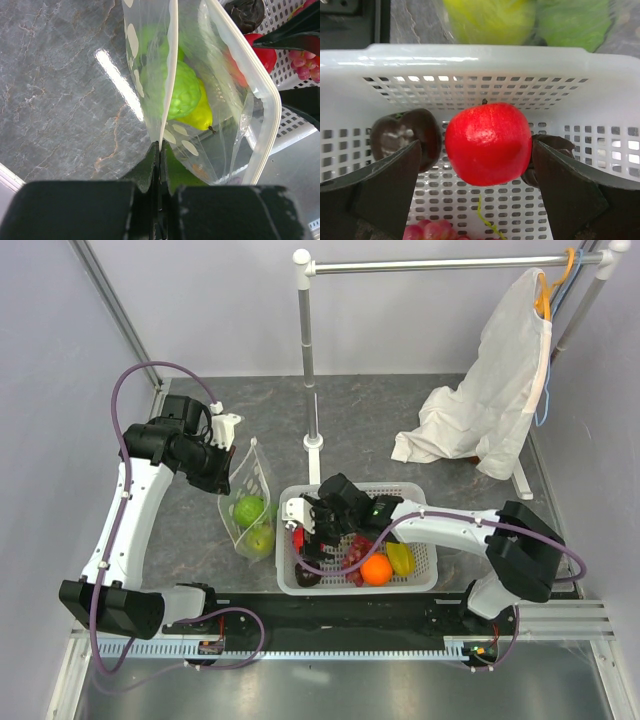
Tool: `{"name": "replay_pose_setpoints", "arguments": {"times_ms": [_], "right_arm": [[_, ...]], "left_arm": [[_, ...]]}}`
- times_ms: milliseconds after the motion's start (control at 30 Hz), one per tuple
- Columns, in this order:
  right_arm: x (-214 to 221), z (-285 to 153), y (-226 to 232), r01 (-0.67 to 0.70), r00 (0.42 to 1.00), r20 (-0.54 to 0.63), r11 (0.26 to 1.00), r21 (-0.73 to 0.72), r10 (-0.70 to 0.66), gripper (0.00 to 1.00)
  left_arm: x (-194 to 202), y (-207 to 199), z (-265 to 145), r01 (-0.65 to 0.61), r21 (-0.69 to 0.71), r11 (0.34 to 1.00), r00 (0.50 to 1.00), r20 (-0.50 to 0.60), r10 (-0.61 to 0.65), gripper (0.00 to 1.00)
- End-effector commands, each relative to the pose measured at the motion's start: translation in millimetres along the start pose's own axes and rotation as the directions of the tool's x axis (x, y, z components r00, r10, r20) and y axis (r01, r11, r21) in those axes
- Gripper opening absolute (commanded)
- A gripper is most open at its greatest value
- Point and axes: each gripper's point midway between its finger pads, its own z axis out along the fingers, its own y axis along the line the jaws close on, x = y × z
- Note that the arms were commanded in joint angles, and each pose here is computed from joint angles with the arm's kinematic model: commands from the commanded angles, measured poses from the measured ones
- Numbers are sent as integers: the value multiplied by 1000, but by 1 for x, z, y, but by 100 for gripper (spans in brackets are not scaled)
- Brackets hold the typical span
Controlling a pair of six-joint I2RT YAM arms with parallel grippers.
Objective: Place the food in the zip-top bag and seal the zipper
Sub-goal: Pick up the fake fruit from the bin, then place the fake fruit in the zipper food storage bag.
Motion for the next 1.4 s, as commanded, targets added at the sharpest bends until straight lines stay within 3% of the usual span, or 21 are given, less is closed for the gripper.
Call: {"name": "replay_pose_setpoints", "arguments": {"times_ms": [0,467,567,633,700,733,900,1067,1200,1367], "right_arm": [[-8,8,-8,96,995,14,995,3,-96,98],[23,27,-17,75,991,-112,997,6,-74,93],[11,16,-20,72,993,-96,997,29,-69,80],[4,5,-21,51,995,-87,998,48,-46,65],[-11,-12,-25,24,998,-57,996,89,-19,50],[-23,-24,-28,17,999,-31,993,115,-13,48],[-73,-71,-37,-61,995,85,986,157,47,49],[-161,-118,-40,-84,952,304,985,154,33,49],[-224,-127,-52,-110,898,439,984,141,38,48],[-252,-93,-61,-119,881,469,989,88,64,48]], "left_arm": [[10,-8,-9,-17,29,999,999,-39,18,2],[15,-7,-9,-21,21,1000,999,-44,22,2],[15,-7,-9,-20,20,1000,999,-44,21,2],[15,-7,-9,-20,21,1000,999,-44,21,2],[15,-7,-9,-21,23,1000,999,-44,22,2],[15,-7,-9,-21,23,1000,999,-44,22,2],[15,-8,-9,-23,23,999,999,-42,24,2],[14,-8,-10,-24,26,999,999,-38,25,2],[13,-8,-10,-21,25,999,999,-38,22,2],[8,-9,-13,-17,24,1000,1000,-25,18,2]]}}
